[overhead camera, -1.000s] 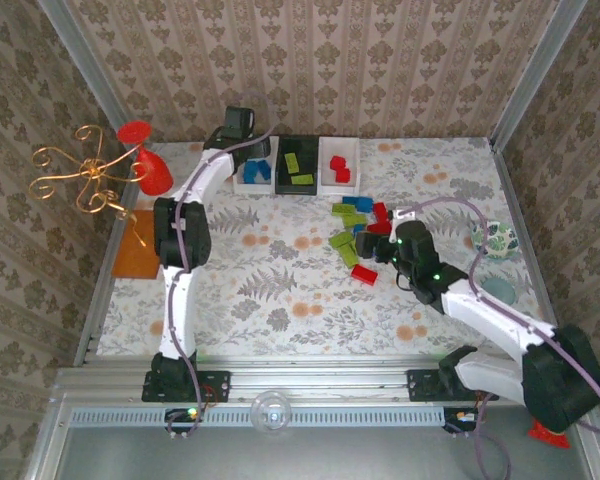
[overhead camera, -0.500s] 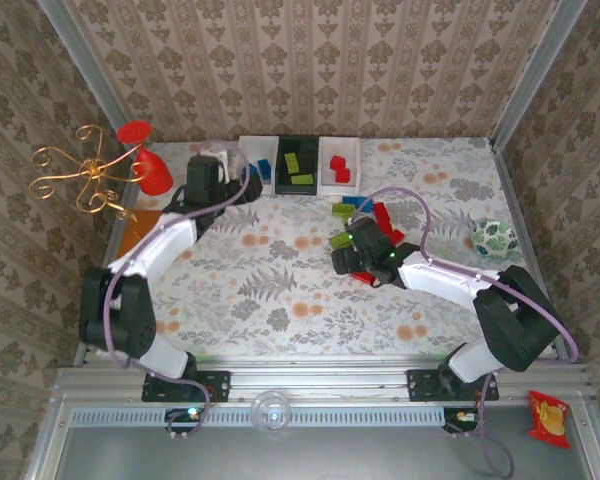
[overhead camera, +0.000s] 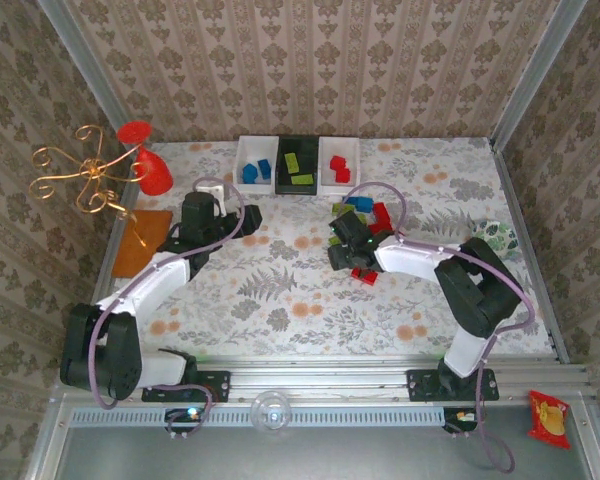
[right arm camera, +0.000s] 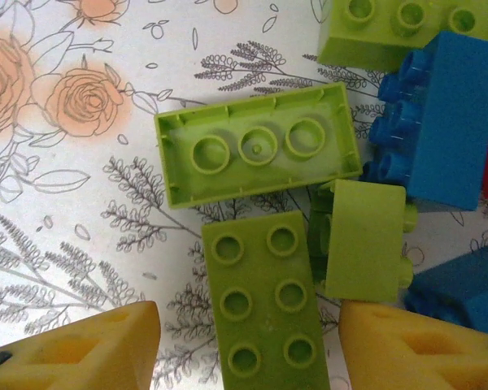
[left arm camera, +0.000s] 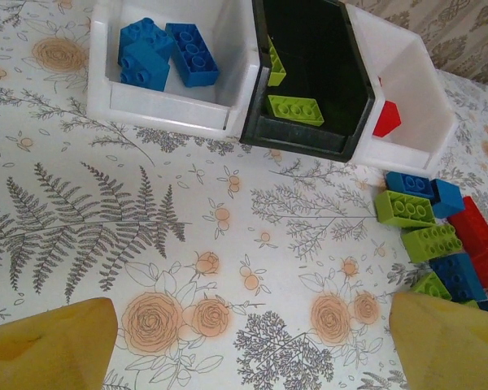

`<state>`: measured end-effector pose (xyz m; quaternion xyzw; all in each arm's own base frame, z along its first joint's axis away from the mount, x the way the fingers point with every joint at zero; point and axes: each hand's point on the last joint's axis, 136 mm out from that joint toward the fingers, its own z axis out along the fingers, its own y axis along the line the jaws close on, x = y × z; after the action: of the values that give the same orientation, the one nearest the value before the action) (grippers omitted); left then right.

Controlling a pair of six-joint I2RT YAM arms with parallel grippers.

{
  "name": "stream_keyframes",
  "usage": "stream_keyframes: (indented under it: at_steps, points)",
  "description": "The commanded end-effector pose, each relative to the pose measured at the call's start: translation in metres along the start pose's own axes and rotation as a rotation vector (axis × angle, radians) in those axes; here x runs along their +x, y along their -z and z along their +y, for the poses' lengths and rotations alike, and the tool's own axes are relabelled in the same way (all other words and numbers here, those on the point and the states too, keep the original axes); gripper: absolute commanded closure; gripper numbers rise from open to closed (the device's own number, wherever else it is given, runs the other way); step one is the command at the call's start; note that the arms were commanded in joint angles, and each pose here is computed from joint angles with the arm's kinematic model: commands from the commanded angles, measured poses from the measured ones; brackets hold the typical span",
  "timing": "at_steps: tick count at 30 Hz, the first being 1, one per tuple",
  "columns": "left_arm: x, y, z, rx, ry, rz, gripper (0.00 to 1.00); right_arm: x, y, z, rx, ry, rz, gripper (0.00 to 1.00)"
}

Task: Sort the legos into containers by color
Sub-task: Pick up the lego from the center of the table, then place the lego in the container.

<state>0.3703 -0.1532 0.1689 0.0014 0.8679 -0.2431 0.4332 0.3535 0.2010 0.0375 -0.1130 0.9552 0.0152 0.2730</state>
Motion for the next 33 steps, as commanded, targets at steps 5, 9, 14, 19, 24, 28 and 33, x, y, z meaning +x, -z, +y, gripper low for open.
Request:
stream_keyframes:
  at_steps: [5,9,14,19,24,28,33]
  points:
    - [-0.005,0.0,-0.008,0.032,0.011,-0.026,0.12,0.008,-0.009,-0.009,0.062,0.015,0.025,0.42]
    - [-0.003,-0.003,-0.008,0.032,0.012,-0.019,0.12,0.015,-0.015,-0.008,0.055,0.017,0.04,0.46]
    - [-0.003,-0.002,-0.008,0.031,0.015,-0.017,0.12,0.013,-0.02,0.002,0.013,0.008,0.044,0.56]
    - [0.002,0.004,-0.007,0.034,0.038,-0.014,0.12,-0.002,-0.009,0.025,-0.111,-0.001,-0.008,0.64]
    - [0.019,0.006,0.013,-0.02,0.058,0.0,0.12,-0.044,0.025,0.062,-0.343,-0.064,-0.155,0.67]
    - [0.025,0.015,0.023,-0.018,0.097,-0.005,0.12,-0.089,0.064,0.066,-0.445,-0.136,-0.314,0.68]
    - [0.027,0.021,0.026,-0.017,0.108,-0.002,0.12,-0.144,0.076,0.048,-0.474,-0.281,-0.458,0.68]
